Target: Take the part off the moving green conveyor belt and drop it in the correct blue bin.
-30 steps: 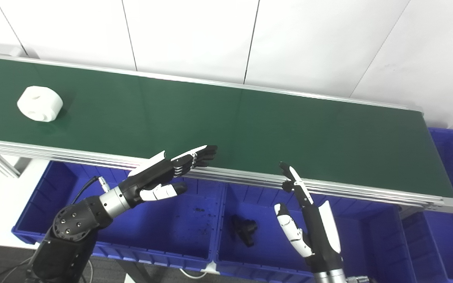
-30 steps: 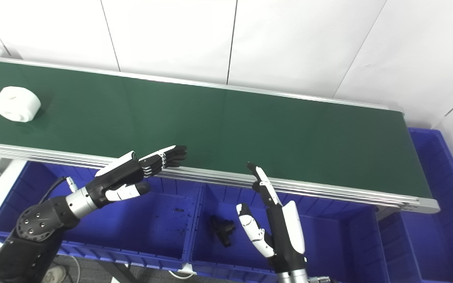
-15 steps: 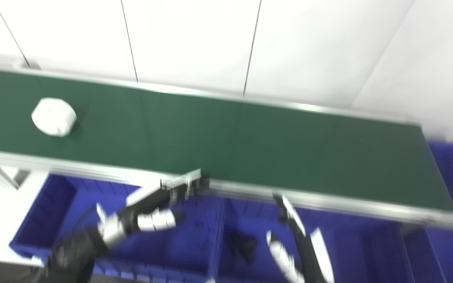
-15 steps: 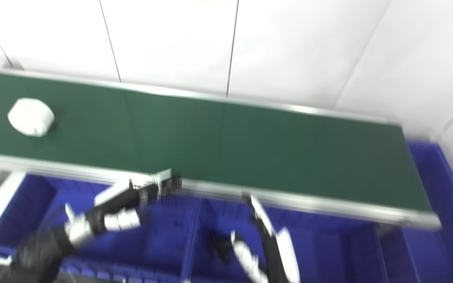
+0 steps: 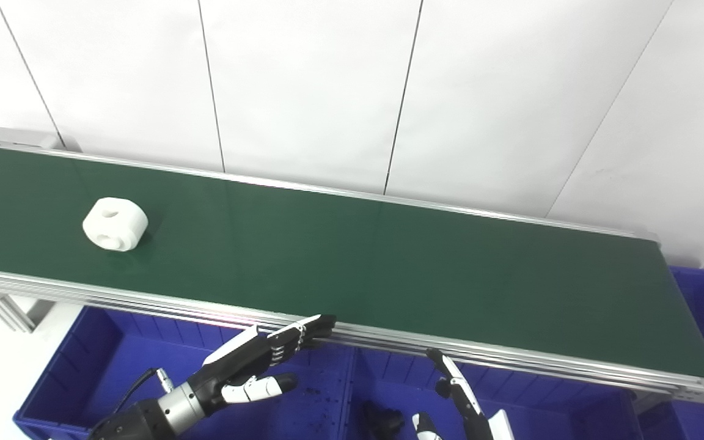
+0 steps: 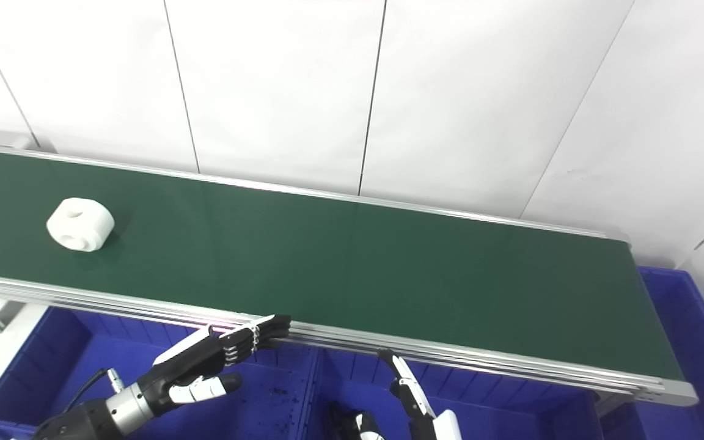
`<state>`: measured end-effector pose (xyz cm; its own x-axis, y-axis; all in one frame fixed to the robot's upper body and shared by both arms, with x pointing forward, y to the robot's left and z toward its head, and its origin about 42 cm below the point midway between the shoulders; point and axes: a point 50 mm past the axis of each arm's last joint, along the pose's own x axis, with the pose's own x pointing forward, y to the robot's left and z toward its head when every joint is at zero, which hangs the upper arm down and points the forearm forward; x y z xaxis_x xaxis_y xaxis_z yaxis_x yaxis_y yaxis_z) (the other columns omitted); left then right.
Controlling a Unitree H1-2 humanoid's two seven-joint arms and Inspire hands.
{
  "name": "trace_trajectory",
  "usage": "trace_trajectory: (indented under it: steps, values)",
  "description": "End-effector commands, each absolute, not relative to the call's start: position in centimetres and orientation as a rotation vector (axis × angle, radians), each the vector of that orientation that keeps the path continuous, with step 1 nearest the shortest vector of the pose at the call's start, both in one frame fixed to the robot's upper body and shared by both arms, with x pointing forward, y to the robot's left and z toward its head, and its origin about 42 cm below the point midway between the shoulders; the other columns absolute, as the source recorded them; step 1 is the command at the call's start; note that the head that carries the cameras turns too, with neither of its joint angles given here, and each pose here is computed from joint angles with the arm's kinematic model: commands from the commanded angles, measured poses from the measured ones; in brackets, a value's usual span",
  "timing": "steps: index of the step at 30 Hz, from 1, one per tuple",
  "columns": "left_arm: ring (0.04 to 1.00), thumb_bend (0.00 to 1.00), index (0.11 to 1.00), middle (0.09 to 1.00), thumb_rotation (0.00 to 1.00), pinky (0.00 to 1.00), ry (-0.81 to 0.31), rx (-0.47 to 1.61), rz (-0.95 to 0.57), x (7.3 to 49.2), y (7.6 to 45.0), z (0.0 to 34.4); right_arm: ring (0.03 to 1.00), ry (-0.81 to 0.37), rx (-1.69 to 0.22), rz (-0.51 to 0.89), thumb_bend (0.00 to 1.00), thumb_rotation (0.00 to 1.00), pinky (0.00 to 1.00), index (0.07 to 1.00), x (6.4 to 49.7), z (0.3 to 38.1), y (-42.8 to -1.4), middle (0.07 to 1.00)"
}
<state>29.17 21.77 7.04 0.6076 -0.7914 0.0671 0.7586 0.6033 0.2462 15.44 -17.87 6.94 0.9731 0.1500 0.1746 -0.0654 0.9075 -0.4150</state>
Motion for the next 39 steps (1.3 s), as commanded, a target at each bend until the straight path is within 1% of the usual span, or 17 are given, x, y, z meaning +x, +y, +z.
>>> trace_trajectory:
  steps: [1, 2, 4, 6, 11, 12, 13, 16, 19, 21, 22, 24, 28, 31, 32, 36, 39]
  values:
    - [0.961, 0.39, 0.954, 0.978, 0.76, 0.92, -0.275, 0.234, -0.892, 29.8, 21.6, 8.9, 0.920, -0.294, -0.388, 0.101, 0.29, 0.80, 0.86, 0.917, 15.5, 8.4, -17.7, 0.939]
    - [0.960, 0.39, 0.954, 0.978, 0.76, 0.92, -0.291, 0.245, -0.888, 29.9, 21.6, 9.4, 0.921, -0.293, -0.387, 0.101, 0.29, 0.80, 0.86, 0.917, 15.5, 8.4, -17.8, 0.940]
    - [0.961, 0.37, 0.952, 0.977, 0.71, 0.93, -0.318, 0.255, -0.881, 30.0, 21.5, 10.1, 0.922, -0.292, -0.385, 0.102, 0.30, 0.81, 0.86, 0.918, 15.5, 8.4, -17.8, 0.942]
    - [0.958, 0.37, 0.954, 0.979, 0.71, 0.92, -0.354, 0.298, -0.867, 30.4, 21.5, 11.2, 0.920, -0.297, -0.388, 0.102, 0.29, 0.80, 0.86, 0.916, 15.6, 8.4, -17.9, 0.939]
    - [0.947, 0.39, 0.943, 0.968, 0.78, 0.91, -0.487, 0.440, -0.815, 32.5, 21.2, 15.4, 0.920, -0.299, -0.393, 0.107, 0.29, 0.80, 0.87, 0.918, 15.8, 8.4, -18.1, 0.939]
    - [0.938, 0.42, 0.944, 0.967, 0.82, 0.90, -0.511, 0.476, -0.807, 33.1, 21.1, 16.3, 0.922, -0.301, -0.392, 0.108, 0.29, 0.80, 0.87, 0.918, 15.9, 8.4, -18.1, 0.940]
    - [0.933, 0.43, 0.945, 0.966, 0.83, 0.89, -0.530, 0.507, -0.803, 33.7, 21.0, 17.0, 0.923, -0.304, -0.390, 0.109, 0.29, 0.80, 0.87, 0.917, 15.9, 8.4, -18.2, 0.939]
    - [0.922, 0.46, 0.948, 0.966, 0.78, 0.87, -0.569, 0.565, -0.799, 35.0, 20.8, 18.5, 0.920, -0.306, -0.391, 0.111, 0.29, 0.80, 0.87, 0.916, 16.1, 8.4, -18.2, 0.937]
    - [0.900, 0.52, 0.941, 0.957, 0.76, 0.84, -0.626, 0.688, -0.759, 36.6, 20.7, 20.5, 0.918, -0.309, -0.391, 0.113, 0.28, 0.79, 0.87, 0.914, 16.3, 8.4, -18.2, 0.935]
    - [0.890, 0.58, 0.934, 0.948, 0.67, 0.81, -0.653, 0.741, -0.735, 37.7, 20.6, 21.6, 0.920, -0.312, -0.385, 0.115, 0.28, 0.77, 0.87, 0.914, 16.5, 8.4, -18.3, 0.935]
    - [0.891, 0.60, 0.932, 0.946, 0.63, 0.81, -0.660, 0.755, -0.727, 38.2, 20.6, 22.0, 0.920, -0.312, -0.383, 0.115, 0.28, 0.77, 0.87, 0.914, 16.5, 8.4, -18.3, 0.935]
    - [0.900, 0.66, 0.920, 0.945, 0.56, 0.81, -0.666, 0.803, -0.698, 39.5, 20.9, 22.6, 0.919, -0.309, -0.390, 0.114, 0.30, 0.80, 0.87, 0.915, 16.6, 8.4, -18.4, 0.936]
    - [0.905, 0.71, 0.912, 0.946, 0.52, 0.81, -0.655, 0.855, -0.646, 41.8, 21.3, 23.2, 0.914, -0.313, -0.402, 0.114, 0.30, 0.82, 0.86, 0.913, 16.7, 8.5, -18.7, 0.935]
    - [0.889, 0.73, 0.909, 0.938, 0.53, 0.77, -0.638, 0.896, -0.596, 43.8, 21.3, 23.3, 0.912, -0.313, -0.407, 0.117, 0.30, 0.83, 0.85, 0.913, 16.8, 8.4, -19.0, 0.935]
    - [0.885, 0.75, 0.909, 0.935, 0.54, 0.76, -0.633, 0.913, -0.582, 44.4, 21.3, 23.3, 0.911, -0.312, -0.405, 0.117, 0.30, 0.81, 0.85, 0.912, 16.8, 8.4, -19.0, 0.934]
    - [0.904, 0.79, 0.920, 0.938, 0.58, 0.80, -0.573, 0.978, -0.531, 47.5, 21.0, 22.7, 0.915, -0.302, -0.398, 0.115, 0.33, 0.84, 0.86, 0.917, 16.8, 8.3, -19.4, 0.936]
    - [0.902, 0.79, 0.926, 0.934, 0.60, 0.80, -0.538, 1.015, -0.513, 49.0, 20.9, 22.3, 0.915, -0.303, -0.399, 0.115, 0.34, 0.85, 0.86, 0.916, 16.9, 8.3, -19.5, 0.936]
